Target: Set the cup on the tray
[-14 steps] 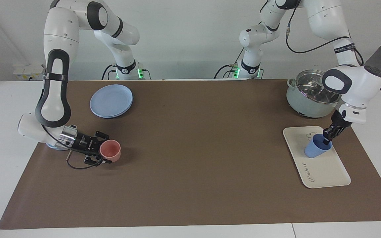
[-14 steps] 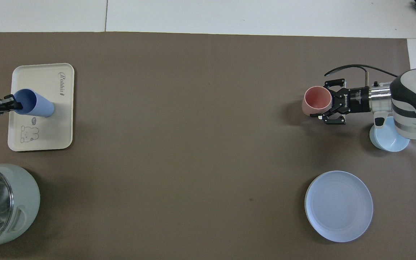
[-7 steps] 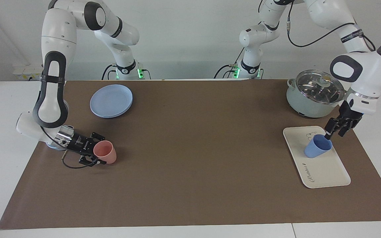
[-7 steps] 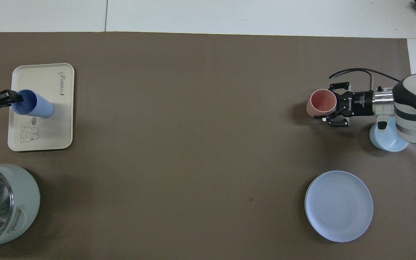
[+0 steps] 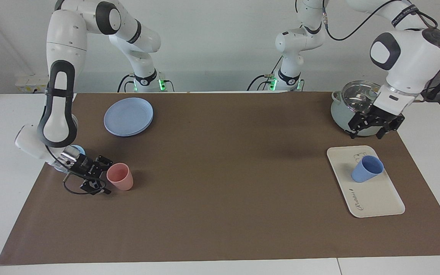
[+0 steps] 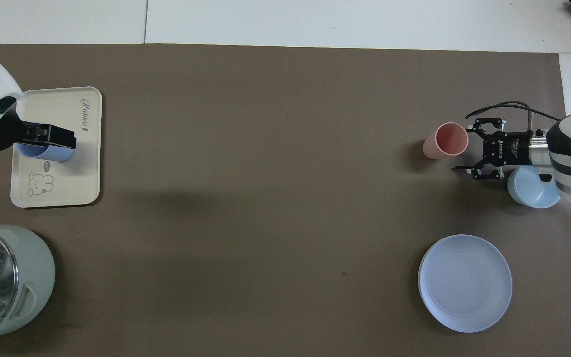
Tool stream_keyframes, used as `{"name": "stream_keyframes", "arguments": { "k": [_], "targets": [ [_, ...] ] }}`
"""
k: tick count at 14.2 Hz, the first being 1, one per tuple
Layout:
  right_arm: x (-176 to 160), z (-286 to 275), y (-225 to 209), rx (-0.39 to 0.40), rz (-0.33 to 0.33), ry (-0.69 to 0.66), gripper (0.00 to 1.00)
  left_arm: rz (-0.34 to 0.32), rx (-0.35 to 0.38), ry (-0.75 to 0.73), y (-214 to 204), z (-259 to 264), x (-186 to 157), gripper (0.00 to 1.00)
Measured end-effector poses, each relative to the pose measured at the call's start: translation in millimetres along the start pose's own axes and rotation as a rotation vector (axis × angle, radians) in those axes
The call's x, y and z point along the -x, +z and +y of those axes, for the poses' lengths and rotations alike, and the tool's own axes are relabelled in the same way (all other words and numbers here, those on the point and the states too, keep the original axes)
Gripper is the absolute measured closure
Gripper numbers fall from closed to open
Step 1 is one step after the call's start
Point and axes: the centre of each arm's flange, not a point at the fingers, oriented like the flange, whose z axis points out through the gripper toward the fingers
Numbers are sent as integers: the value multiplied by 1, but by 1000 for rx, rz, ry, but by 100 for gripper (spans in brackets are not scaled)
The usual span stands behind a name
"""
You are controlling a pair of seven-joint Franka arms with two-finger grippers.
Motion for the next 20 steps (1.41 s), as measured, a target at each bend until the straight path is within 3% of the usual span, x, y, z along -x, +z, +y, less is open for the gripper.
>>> {"name": "stream_keyframes", "arguments": {
  "k": [4,6,8,11,15,20],
  "targets": [
    [44,-18,-52,190,199,-478,0,-73,0,54,-16,33,15,0],
    [83,-29,-75,251,237,-668,1,-110,-23,54,-55,31,27,0],
    [125,-35,-94,344,253,-894,0,-89,-26,51,-100,31,30,0],
    [193,-41,-114,459,281,-1159,0,-83,-23,38,-107,25,31,0],
    [277,-41,-131,552,344,-1323,0,-84,-23,21,-90,19,29,0],
    [320,-50,-185,576,377,-1351,0,-85,-25,6,-91,11,32,0]
  ]
}}
